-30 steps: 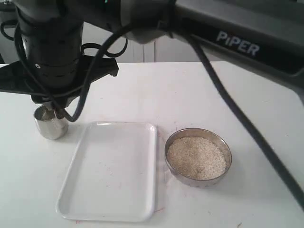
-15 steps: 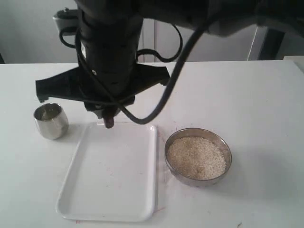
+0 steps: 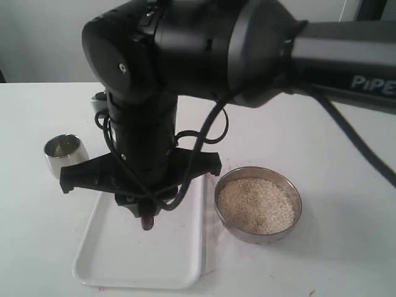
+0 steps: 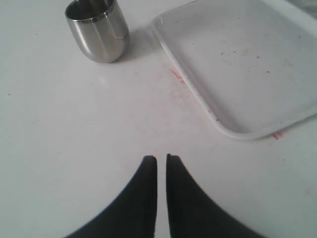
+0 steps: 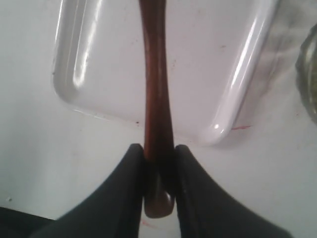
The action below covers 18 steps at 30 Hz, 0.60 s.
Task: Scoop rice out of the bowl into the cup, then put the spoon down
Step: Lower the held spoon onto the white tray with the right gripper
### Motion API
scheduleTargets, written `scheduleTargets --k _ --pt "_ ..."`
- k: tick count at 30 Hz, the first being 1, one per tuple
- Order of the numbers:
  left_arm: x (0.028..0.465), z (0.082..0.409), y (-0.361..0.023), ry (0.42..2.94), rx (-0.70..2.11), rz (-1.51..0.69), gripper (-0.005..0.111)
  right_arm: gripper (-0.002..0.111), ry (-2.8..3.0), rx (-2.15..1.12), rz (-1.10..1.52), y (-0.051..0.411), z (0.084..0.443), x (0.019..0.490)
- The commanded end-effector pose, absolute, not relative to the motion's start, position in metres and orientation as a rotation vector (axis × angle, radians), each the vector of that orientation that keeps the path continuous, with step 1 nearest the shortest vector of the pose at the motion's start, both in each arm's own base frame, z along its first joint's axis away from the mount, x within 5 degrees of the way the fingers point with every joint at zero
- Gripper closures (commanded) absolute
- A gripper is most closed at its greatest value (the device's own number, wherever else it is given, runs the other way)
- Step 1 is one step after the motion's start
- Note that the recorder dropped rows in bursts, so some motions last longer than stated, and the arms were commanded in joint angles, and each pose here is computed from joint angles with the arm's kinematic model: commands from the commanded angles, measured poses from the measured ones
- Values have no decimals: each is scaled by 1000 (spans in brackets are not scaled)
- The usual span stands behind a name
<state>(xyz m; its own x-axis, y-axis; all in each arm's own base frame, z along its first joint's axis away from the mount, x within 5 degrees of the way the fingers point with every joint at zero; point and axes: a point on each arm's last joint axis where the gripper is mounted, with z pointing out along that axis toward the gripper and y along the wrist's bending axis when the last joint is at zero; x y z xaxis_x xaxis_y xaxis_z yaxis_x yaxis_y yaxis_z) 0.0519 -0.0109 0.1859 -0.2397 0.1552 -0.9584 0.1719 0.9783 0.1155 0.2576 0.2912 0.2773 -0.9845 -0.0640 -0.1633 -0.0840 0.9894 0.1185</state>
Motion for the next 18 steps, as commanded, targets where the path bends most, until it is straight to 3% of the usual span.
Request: scheduleTargets --k 1,18 --pt "52 184 -11 1824 236 -23 92 108 3027 -121 170 295 260 261" --pt "52 184 -11 1824 236 -23 92 108 3131 -232 3 307 198 272"
